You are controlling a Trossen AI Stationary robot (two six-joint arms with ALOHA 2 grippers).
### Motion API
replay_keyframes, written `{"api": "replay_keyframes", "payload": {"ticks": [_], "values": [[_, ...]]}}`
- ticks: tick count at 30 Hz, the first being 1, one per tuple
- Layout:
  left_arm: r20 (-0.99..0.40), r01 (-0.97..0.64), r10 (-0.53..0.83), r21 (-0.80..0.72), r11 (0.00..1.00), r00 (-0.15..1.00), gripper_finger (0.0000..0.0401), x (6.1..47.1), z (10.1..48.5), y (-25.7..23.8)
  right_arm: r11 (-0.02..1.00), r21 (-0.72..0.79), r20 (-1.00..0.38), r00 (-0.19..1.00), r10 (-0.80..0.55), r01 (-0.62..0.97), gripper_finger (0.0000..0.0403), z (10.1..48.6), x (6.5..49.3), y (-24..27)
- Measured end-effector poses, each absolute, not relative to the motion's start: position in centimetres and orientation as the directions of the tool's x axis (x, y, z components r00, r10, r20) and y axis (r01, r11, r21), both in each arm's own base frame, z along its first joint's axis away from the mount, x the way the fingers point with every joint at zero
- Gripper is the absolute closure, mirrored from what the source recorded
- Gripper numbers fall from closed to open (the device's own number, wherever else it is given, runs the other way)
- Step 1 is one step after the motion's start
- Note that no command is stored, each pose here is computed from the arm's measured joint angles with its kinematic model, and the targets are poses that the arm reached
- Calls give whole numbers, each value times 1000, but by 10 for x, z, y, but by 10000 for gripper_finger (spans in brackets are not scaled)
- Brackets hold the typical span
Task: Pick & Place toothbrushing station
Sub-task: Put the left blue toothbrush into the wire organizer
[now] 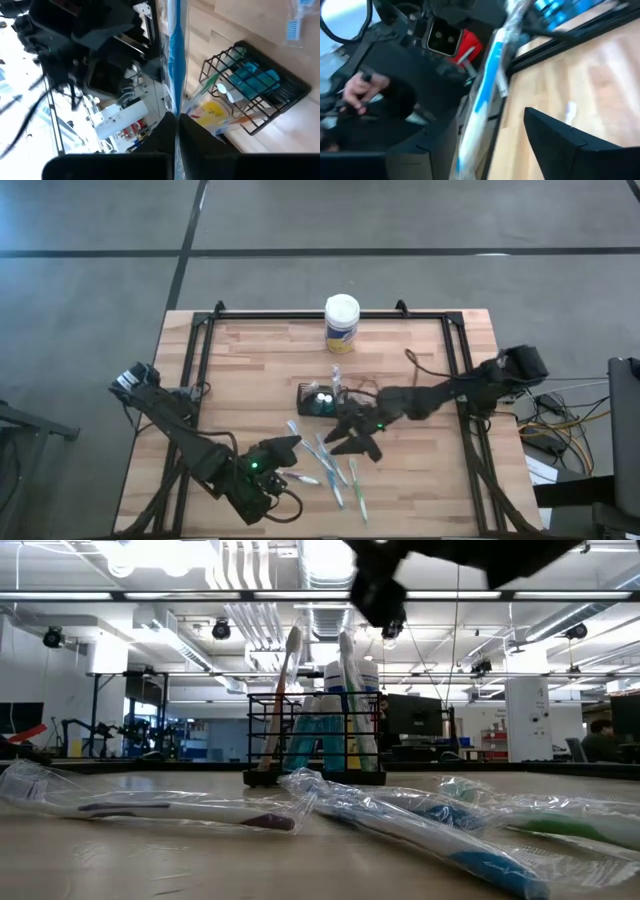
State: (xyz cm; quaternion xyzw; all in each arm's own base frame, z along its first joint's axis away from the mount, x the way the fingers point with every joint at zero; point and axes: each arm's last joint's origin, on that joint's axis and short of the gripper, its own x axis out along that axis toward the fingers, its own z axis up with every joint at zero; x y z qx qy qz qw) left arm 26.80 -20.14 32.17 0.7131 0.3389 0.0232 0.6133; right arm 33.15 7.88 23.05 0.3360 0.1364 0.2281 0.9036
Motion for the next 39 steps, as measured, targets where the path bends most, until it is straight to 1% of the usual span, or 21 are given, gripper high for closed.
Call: {"api": "replay_keyframes", "payload": {"ticks": [6,9,11,14,18,28,31,33,35,39], "values": [[-338,440,558,896,-55,758,392,269,321,-198,612,689,-134,762,633,-388,155,231,382,84],[-342,457,564,887,-71,752,392,268,314,-197,597,669,-141,714,686,-442,153,235,400,92],[-344,467,570,881,-81,747,392,267,309,-197,612,648,-167,700,694,-453,158,237,408,97],[-326,466,585,879,-103,743,392,264,301,-197,639,619,-207,690,693,-457,169,240,411,99],[-292,462,596,874,-151,748,390,259,296,-202,656,606,-218,699,681,-450,179,244,410,98],[-300,463,564,870,-170,770,394,252,300,-210,686,564,-210,724,657,-460,187,246,410,93],[-300,460,564,873,-164,769,394,253,301,-210,697,549,-216,728,651,-460,203,245,410,97],[-301,460,563,873,-162,770,393,253,300,-210,700,551,-224,728,648,-454,223,244,410,98],[-302,461,564,872,-162,769,393,254,300,-210,711,555,-245,733,635,-431,251,243,410,97],[-315,468,554,870,-155,770,394,254,300,-210,717,562,-270,728,630,-412,321,241,410,97]]}}
